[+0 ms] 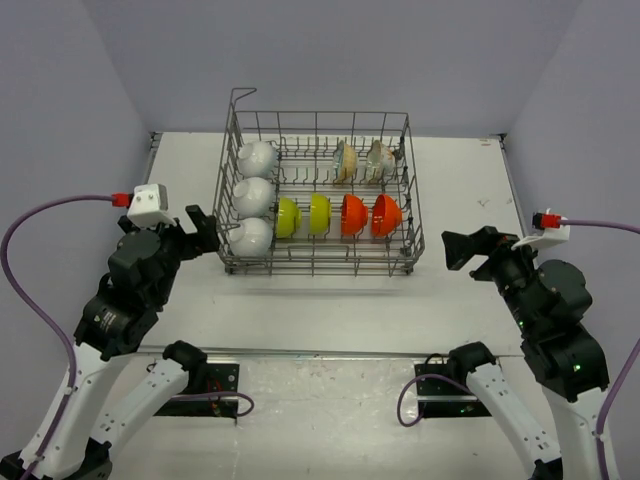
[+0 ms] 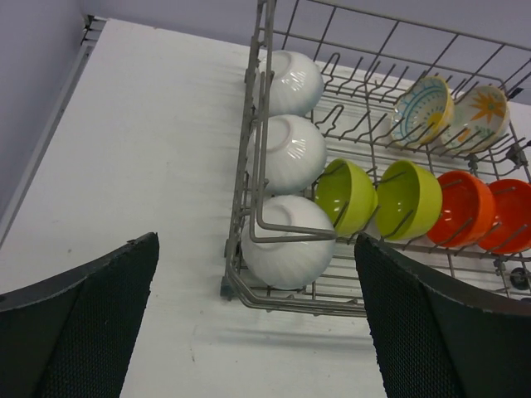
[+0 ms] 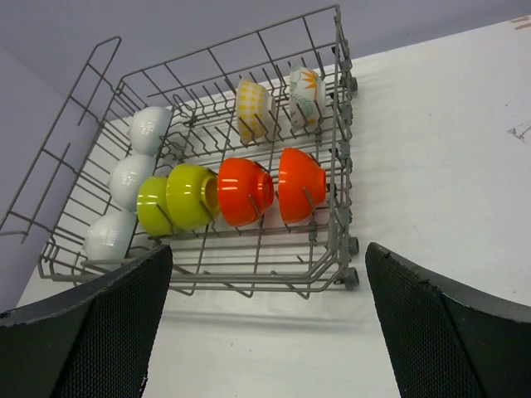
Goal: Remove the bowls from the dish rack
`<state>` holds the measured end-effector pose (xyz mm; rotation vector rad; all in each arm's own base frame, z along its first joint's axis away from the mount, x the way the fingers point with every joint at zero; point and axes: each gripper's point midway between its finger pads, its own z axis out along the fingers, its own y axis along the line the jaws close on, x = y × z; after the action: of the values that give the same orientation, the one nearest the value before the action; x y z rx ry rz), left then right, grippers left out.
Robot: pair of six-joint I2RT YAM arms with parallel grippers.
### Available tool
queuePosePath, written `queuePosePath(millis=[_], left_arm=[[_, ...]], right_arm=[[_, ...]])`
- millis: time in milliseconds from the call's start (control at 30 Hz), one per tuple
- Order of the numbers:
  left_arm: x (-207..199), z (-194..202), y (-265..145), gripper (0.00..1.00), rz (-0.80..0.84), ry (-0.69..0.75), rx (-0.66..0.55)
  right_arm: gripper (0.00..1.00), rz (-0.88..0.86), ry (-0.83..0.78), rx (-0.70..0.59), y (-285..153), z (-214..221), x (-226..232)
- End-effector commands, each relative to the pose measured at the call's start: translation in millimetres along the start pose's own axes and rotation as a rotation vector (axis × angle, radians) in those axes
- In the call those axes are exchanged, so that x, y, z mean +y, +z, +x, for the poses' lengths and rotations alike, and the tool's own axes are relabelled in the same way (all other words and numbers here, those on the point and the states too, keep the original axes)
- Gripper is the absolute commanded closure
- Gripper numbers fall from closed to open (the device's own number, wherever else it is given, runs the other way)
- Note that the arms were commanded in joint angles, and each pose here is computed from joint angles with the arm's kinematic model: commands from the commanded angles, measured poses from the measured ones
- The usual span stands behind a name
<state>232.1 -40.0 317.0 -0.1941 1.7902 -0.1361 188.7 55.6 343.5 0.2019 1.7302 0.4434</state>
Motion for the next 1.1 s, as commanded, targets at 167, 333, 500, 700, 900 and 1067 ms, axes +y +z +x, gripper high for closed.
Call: queuePosePath(millis=[167, 333, 500, 700, 900, 1067], left_arm=[[-27, -31, -7, 0.0, 0.134, -0.053, -0.084], [-85, -59, -11, 0.0, 0.395, -0.083, -0.074], [-179, -67, 14, 0.0, 0.729, -0.109, 0.109], [-211, -40, 108, 0.0, 0.605, -0.089, 0.276], [-157, 20, 198, 0.0, 0.139, 0.107, 0.464], [-151, 62, 196, 0.0, 0.166, 0.128, 0.54]], right_arm=[[0.01, -0.013, 0.003, -0.044, 1, -7, 2], [0.01, -0.168, -0.006, -0.036, 1, 2, 25], [0.01, -0.183, 0.004, -0.032, -2, 7, 26], [0.01, -0.214, -0.005, 0.014, -6, 18, 30], [0.01, -0.261, -0.006, 0.066, -11, 29, 36], [0.01, -0.257, -0.008, 0.061, -9, 34, 33]])
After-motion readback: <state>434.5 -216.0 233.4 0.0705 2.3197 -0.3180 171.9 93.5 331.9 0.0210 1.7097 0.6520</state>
